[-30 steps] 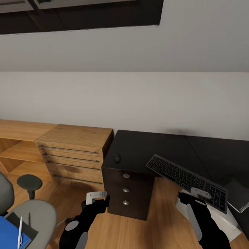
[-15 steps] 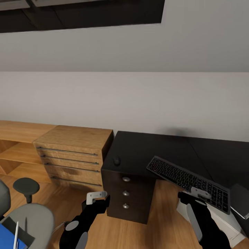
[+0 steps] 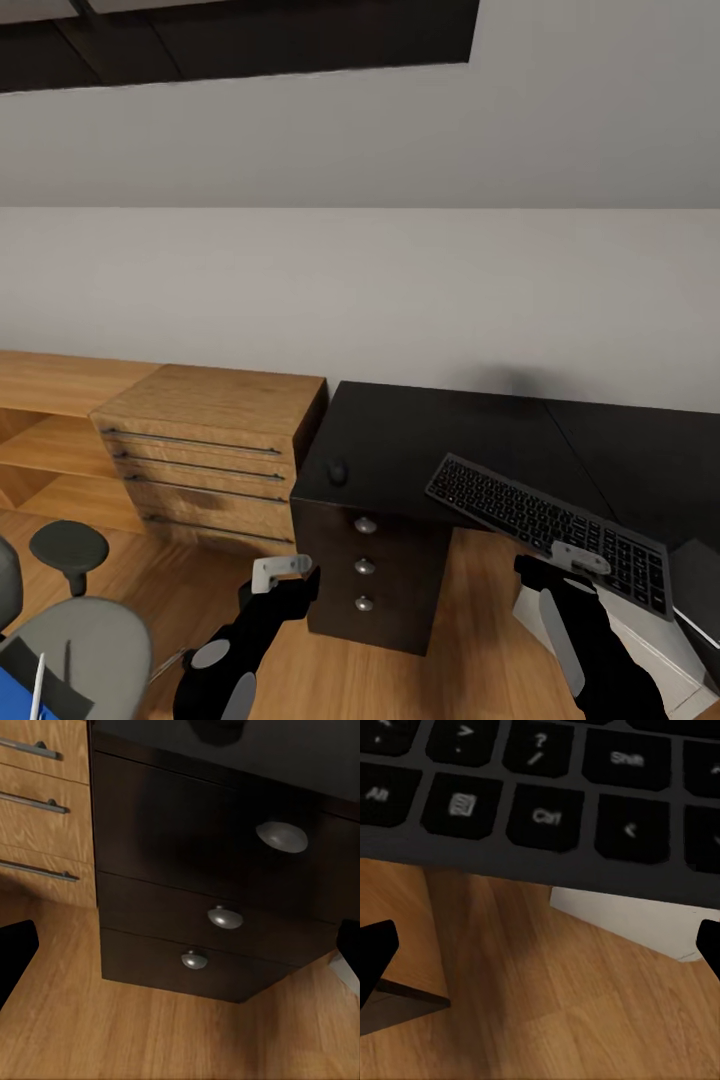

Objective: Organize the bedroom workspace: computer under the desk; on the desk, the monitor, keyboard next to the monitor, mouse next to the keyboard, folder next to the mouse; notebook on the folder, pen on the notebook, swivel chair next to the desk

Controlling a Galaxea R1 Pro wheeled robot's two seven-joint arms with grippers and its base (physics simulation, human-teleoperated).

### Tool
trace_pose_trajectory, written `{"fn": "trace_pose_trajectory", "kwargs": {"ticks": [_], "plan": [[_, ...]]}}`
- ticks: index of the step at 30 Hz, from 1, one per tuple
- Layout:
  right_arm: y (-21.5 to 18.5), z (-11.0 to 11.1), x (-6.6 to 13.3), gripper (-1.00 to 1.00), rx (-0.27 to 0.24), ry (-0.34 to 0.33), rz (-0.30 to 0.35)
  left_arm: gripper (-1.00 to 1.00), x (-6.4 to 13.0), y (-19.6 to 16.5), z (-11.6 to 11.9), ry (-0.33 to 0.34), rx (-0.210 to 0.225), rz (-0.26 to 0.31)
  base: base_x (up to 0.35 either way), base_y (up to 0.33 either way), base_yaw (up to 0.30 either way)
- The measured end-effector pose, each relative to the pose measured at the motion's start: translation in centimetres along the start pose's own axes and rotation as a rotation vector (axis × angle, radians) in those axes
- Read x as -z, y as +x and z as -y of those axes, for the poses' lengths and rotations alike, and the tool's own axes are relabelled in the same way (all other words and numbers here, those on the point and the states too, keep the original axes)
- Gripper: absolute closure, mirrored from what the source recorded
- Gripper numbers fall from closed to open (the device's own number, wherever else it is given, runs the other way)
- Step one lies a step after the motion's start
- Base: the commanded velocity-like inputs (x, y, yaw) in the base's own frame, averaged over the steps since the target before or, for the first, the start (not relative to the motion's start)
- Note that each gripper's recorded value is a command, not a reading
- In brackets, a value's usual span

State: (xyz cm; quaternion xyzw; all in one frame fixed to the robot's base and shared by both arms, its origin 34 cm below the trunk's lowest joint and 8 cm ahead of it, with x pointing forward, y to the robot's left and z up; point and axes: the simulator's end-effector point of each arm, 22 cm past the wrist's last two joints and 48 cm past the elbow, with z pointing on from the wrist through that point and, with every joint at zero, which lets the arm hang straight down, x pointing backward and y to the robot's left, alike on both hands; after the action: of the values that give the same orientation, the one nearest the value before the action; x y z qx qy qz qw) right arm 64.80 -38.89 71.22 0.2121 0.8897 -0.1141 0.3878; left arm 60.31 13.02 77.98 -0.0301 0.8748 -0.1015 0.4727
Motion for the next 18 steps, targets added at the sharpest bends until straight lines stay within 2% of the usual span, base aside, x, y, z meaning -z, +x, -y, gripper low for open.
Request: {"fn": "trace_pose_trajectory", "kwargs": {"ticks": [5, 9, 15, 18], "plan": [[0.0, -0.02, 0.02, -1.0, 0.0, 0.0, 0.0, -1.0, -0.01, 0.08, 0.03, 0.001, 0.0, -0.001, 0.169, 0.0, 0.0], [0.03, -0.03, 0.0, -1.0, 0.0, 0.0, 0.0, -1.0, -0.04, 0.13, 0.02, 0.001, -0.001, -0.003, 0.051, 0.0, 0.0], [-0.01, -0.04, 0.0, -1.0, 0.0, 0.0, 0.0, -1.0, -0.05, 0.15, 0.02, 0.001, -0.001, -0.004, 0.007, 0.0, 0.0], [0.05, -0.03, -0.03, -1.0, 0.001, 0.0, 0.0, -1.0, -0.07, 0.17, 0.01, 0.001, -0.001, -0.004, -0.175, 0.0, 0.0]]}}
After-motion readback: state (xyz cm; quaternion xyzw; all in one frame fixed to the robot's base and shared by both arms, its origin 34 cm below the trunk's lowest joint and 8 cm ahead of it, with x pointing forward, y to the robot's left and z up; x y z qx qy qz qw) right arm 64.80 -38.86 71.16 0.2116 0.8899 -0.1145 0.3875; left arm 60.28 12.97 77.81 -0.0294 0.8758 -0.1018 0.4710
